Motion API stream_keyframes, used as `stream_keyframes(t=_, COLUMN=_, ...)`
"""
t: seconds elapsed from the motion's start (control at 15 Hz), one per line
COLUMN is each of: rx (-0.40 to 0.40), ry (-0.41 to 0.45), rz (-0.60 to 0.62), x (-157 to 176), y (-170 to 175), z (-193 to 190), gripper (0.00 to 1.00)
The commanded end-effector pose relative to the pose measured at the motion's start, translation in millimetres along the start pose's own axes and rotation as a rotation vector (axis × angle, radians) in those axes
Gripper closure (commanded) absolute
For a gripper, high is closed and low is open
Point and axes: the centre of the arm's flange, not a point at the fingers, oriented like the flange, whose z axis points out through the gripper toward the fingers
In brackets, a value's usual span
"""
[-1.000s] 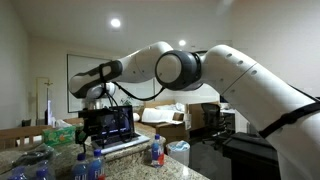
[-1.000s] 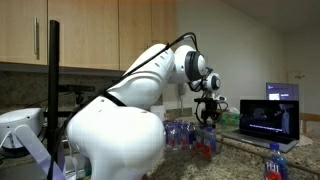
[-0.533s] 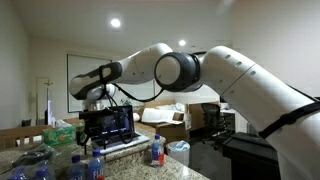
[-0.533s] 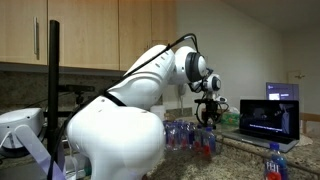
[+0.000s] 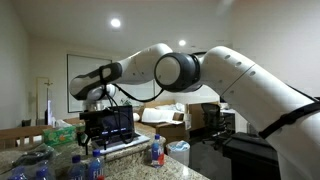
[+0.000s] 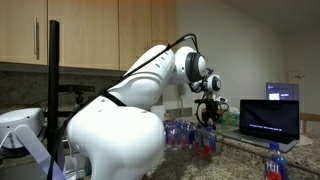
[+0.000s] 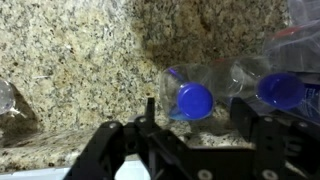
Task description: Move the three bottles to the right, one at a time
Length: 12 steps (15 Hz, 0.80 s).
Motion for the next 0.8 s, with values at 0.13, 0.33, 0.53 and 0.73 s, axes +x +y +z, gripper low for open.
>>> stream_keyframes(t=0.13, rx=-0.014, ry=-0.016, rz=0.013, x=-0.8, y=3.9, z=-0.8, gripper=0.67)
stream_keyframes(t=0.33, rx=-0.017, ry=-0.018, rz=0.01, x=-2.0, y=3.9, z=-0.7, gripper=0.86)
stream_keyframes(t=0.53, rx=-0.021, ry=-0.028, rz=0.005, x=-5.2, y=5.7, z=-1.6, gripper=0.86)
stream_keyframes(t=0.73, rx=-0.026, ry=-0.032, rz=0.012, x=-9.4, y=9.5, z=-4.8, gripper=0.86)
